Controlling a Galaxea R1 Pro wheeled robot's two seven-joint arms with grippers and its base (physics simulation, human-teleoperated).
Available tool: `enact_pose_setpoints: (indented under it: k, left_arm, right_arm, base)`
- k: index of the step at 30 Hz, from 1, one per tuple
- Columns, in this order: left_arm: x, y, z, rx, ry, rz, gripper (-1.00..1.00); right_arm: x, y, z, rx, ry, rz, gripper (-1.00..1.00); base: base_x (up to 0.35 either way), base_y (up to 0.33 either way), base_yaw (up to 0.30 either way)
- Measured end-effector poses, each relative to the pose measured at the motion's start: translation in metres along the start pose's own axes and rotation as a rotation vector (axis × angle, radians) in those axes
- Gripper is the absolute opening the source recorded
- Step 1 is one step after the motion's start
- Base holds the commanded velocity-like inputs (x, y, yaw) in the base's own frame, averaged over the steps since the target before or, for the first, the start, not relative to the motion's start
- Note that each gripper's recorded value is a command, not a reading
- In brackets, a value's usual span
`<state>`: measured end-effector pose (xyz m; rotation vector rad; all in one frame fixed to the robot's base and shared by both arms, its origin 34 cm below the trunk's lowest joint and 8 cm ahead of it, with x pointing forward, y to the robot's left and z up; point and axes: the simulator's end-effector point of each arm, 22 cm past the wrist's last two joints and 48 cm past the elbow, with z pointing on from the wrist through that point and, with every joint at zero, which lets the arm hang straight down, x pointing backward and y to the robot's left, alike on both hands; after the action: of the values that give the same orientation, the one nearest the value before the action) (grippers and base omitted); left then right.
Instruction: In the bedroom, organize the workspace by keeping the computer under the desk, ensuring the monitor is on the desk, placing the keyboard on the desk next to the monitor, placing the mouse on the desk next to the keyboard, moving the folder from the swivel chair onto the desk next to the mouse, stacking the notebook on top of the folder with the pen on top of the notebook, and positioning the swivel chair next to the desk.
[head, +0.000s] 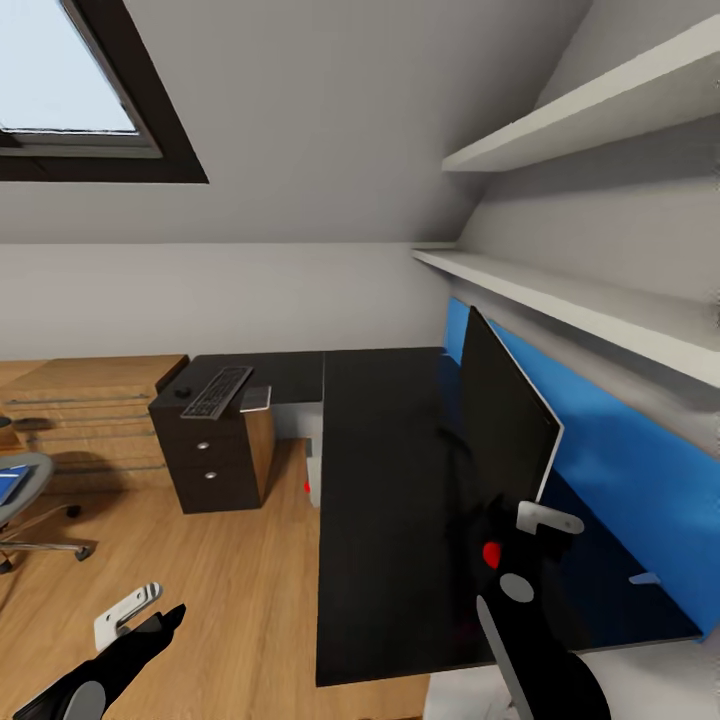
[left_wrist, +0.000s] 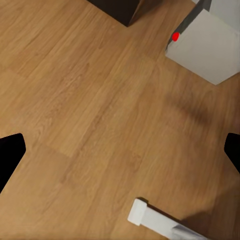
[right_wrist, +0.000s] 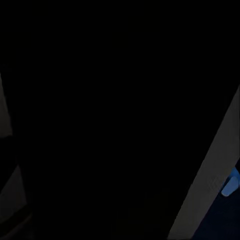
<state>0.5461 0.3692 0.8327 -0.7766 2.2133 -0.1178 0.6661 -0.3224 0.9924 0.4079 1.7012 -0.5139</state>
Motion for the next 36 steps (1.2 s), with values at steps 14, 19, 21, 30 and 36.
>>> enact_pose_setpoints:
  k: [14, 19, 21, 30, 36]
  left_arm:
    - [0.000, 0.000, 0.000, -0.001, 0.000, 0.001, 1.00]
    - [0.000, 0.001, 0.000, -0.001, 0.000, 0.001, 1.00]
    - [-0.001, 0.001, 0.000, -0.001, 0.000, 0.001, 1.00]
    - [-0.001, 0.001, 0.000, -0.001, 0.000, 0.000, 1.00]
    - [-0.001, 0.001, 0.000, 0.000, 0.000, 0.000, 1.00]
  right_arm:
    - [0.000, 0.002, 0.000, -0.004, -0.001, 0.002, 1.00]
    - [-0.001, 0.002, 0.000, -0.008, -0.004, 0.004, 1.00]
    - [-0.001, 0.003, 0.000, -0.009, -0.004, 0.004, 1.00]
    - [-0.001, 0.004, -0.001, -0.014, -0.007, 0.007, 1.00]
    - [-0.011, 0.003, -0.001, -0.015, -0.051, 0.042, 1.00]
  base:
    - [-0.093, -0.041, 0.000]
    - [-0.144, 0.000, 0.000]
    - [-0.028, 0.000, 0.000]
    - [-0.006, 0.000, 0.000]
    - [0.000, 0.000, 0.000]
